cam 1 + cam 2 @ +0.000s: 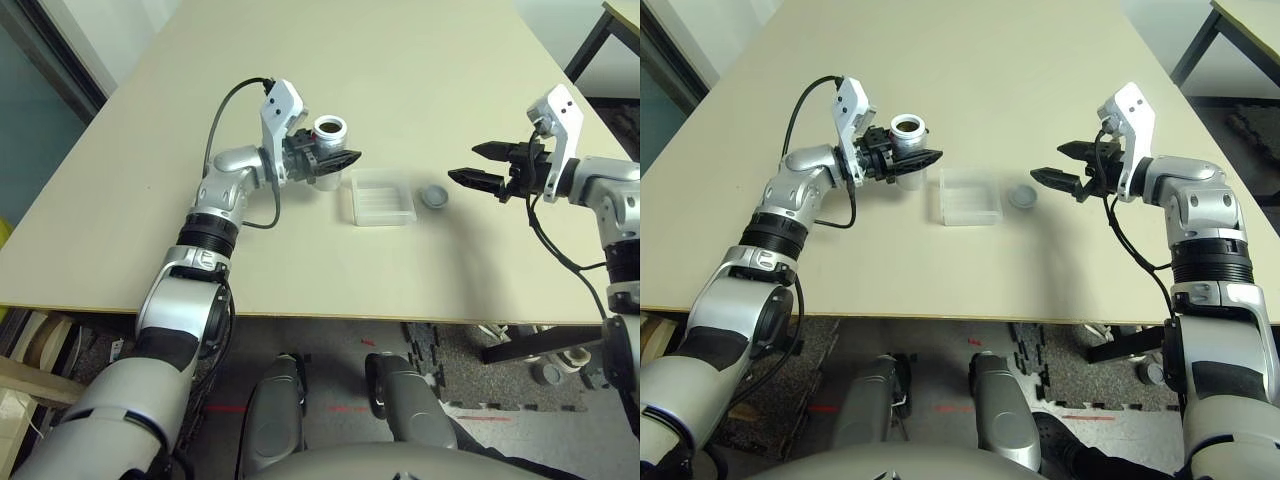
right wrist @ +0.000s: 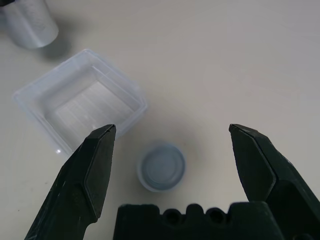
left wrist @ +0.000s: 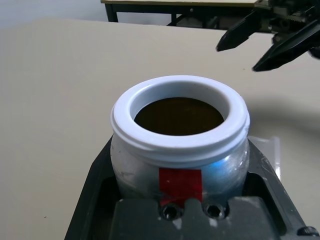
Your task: Pour the medicine from the bottle into the box.
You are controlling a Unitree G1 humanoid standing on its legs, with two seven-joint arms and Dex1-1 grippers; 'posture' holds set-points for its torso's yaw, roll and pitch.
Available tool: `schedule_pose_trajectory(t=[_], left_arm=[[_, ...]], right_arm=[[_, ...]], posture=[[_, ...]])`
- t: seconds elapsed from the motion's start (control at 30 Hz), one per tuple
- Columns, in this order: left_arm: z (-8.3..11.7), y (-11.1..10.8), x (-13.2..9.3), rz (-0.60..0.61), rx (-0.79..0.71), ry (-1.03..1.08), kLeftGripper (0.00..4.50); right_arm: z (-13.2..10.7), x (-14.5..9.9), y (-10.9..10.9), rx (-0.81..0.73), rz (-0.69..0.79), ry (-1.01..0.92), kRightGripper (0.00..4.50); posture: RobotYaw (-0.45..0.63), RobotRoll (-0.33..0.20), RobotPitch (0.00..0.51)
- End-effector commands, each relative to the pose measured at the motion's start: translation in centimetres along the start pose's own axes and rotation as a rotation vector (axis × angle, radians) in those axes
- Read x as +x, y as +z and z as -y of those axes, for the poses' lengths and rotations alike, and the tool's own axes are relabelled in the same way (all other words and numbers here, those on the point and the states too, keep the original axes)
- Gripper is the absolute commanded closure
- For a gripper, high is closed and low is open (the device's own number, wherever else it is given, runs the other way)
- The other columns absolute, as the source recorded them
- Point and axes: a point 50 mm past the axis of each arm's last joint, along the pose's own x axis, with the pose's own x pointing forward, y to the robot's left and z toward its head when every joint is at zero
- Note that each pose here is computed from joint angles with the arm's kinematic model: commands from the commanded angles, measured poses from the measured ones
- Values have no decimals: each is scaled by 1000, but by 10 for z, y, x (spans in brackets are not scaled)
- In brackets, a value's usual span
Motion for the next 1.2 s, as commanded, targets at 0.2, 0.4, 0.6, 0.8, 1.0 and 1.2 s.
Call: schedule_pose_trajectory(t=[0.2, 0.4, 0.6, 0.8, 1.0, 1.2], left_arm=[[-8, 2, -1, -62, 56, 29, 1871], [-10, 2, -1, -70, 71, 38, 1871], [-12, 0, -3, -94, 87, 48, 1871], [-12, -2, -4, -104, 84, 43, 1871], [-12, -3, -5, -110, 82, 44, 1871], [-13, -3, -4, -117, 83, 49, 1871]], right_arm=[[-12, -16, -10, -29, 21, 165, 0], [-11, -27, -10, -36, 88, 200, 0], [-9, -31, -17, -7, 150, 202, 0], [-9, -27, -19, -4, 223, 181, 0], [-10, -25, -22, -7, 214, 190, 0], [-10, -23, -23, -10, 208, 197, 0]], posture=[[-167, 0, 139], [-170, 0, 137], [-168, 0, 135], [-165, 0, 137], [-161, 0, 139], [-162, 0, 140]])
